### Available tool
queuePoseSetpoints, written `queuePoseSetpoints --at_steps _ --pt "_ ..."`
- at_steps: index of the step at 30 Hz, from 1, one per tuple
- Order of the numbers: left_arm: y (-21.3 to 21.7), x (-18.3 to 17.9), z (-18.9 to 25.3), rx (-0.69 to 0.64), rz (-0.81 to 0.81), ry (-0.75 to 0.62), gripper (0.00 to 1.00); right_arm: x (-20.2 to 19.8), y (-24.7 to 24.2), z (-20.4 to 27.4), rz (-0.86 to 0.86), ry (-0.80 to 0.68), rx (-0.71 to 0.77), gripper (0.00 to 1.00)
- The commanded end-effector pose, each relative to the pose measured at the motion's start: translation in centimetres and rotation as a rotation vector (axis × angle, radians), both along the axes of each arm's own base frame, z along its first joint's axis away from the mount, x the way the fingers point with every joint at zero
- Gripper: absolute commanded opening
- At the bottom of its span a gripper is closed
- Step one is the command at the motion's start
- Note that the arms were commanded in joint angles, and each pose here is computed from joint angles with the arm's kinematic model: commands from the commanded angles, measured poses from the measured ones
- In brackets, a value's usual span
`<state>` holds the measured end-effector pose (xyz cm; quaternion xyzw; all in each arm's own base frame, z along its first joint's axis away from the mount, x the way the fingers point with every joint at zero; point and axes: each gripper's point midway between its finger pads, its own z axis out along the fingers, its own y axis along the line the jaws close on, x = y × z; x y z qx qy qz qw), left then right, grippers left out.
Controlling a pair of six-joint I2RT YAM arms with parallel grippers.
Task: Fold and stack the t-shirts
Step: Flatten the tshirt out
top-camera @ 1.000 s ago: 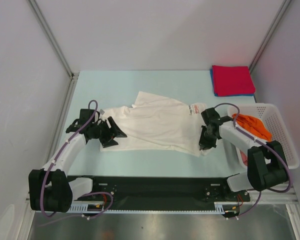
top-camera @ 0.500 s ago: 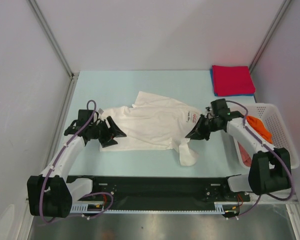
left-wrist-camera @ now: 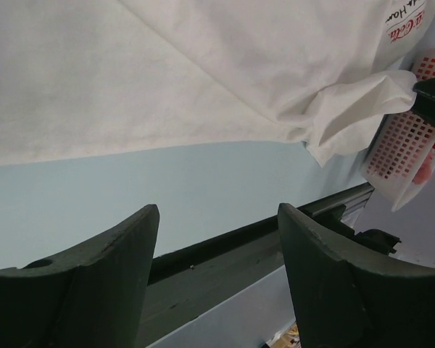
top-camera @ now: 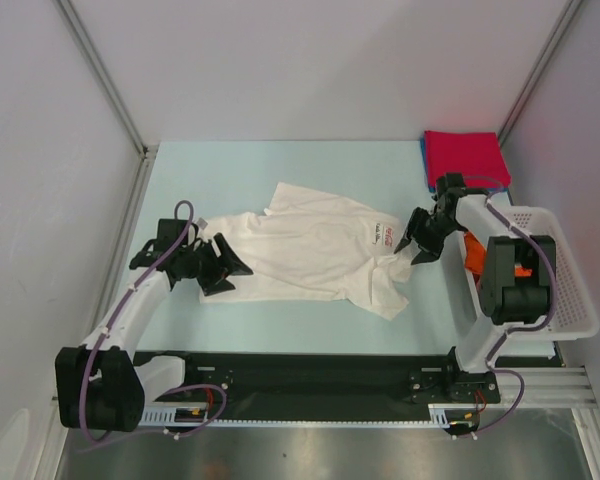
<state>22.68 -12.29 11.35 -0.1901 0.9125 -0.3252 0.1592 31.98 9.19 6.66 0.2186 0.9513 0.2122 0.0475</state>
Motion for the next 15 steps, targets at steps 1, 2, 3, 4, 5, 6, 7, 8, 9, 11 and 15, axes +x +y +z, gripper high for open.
queuePoseSetpoints --at_steps 1,2,3,4,5,6,7,8,9,11,15 --pt "0.2 0.6 0.5 0.013 -0.014 -0.027 0.72 -2.3 -3.0 4.1 0.021 -0.037 -0.292 0.62" --pt "0.3 0.7 0.3 0.015 -0.014 -0.020 0.72 -2.8 -3.9 4.5 0.011 -0.035 -0.377 0.63" --pt "0.3 0.7 0.3 0.016 -0.015 -0.019 0.72 -3.7 -2.7 4.8 0.058 -0.047 -0.434 0.68" --pt "0.4 0.8 0.2 0.019 -0.012 -0.020 0.72 -5.0 -2.5 5.4 0.054 -0.034 -0.476 0.70" --pt "0.5 1.0 0.3 0.024 -0.009 -0.026 0.73 -5.6 -2.6 5.4 0.066 -0.037 -0.550 0.72" --pt "0.6 1.1 0.2 0.031 -0.006 -0.025 0.72 -6.5 -1.3 5.4 0.108 -0.036 -0.577 0.73" --pt "0.7 1.4 0.2 0.038 -0.001 -0.028 0.73 -7.4 -0.8 5.3 0.110 -0.024 -0.599 0.72" --pt "0.8 1.6 0.4 0.043 0.006 -0.032 0.72 -7.6 -0.2 5.0 0.063 -0.019 -0.615 0.72" --pt "1.1 1.9 0.4 0.058 0.018 -0.035 0.72 -8.2 1.7 4.8 0.088 -0.036 -0.619 0.67" --pt "1.5 2.5 0.5 0.077 0.038 -0.041 0.72 -8.1 3.9 4.0 0.059 -0.041 -0.609 0.66" --pt "3.2 3.2 -0.2 0.162 0.108 -0.027 0.71 -7.4 7.3 3.3 0.062 -0.140 -0.684 0.60"
